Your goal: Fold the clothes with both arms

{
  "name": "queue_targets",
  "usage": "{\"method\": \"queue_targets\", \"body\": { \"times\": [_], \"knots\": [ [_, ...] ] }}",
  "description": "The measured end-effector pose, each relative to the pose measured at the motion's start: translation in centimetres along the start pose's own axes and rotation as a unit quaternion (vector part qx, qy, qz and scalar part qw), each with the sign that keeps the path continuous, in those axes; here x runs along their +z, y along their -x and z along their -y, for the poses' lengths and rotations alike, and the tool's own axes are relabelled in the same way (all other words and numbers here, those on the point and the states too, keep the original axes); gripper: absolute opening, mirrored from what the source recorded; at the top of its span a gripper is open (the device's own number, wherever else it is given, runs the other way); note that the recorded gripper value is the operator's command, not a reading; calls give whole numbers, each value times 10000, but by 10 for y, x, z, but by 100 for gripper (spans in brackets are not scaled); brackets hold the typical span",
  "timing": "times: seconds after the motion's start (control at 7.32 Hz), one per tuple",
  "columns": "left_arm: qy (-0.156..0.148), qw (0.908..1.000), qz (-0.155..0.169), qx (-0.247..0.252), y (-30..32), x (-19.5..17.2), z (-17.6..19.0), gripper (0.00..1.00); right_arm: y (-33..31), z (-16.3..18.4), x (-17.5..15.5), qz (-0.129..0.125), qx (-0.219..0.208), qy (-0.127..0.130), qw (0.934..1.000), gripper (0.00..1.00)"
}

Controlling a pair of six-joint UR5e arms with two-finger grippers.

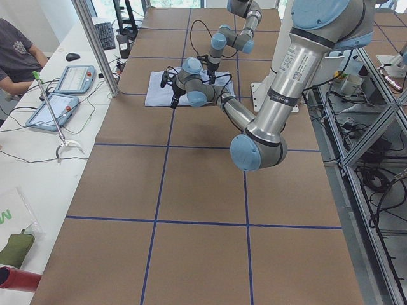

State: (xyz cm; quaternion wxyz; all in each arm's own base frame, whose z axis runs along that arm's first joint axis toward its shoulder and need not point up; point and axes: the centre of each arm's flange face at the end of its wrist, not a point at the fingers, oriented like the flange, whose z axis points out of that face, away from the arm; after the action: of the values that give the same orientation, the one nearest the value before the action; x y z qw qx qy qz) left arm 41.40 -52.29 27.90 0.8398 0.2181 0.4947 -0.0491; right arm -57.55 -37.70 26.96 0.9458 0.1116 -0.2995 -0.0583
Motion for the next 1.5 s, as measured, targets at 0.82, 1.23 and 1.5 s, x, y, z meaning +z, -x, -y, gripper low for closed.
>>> {"method": "queue_targets", "body": {
  "times": [0.82,1.23,1.5],
  "knots": [
    [6,10000,7,0,1,0,-2,100,29,-41,-27,406,-307,57,9987,100],
    [12,10000,9,1,1,1,-2,100,33,-57,-21,389,-410,143,9983,100],
    [17,10000,8,2,0,1,-3,100,28,-57,-16,294,-422,173,9985,100]
  ]
}}
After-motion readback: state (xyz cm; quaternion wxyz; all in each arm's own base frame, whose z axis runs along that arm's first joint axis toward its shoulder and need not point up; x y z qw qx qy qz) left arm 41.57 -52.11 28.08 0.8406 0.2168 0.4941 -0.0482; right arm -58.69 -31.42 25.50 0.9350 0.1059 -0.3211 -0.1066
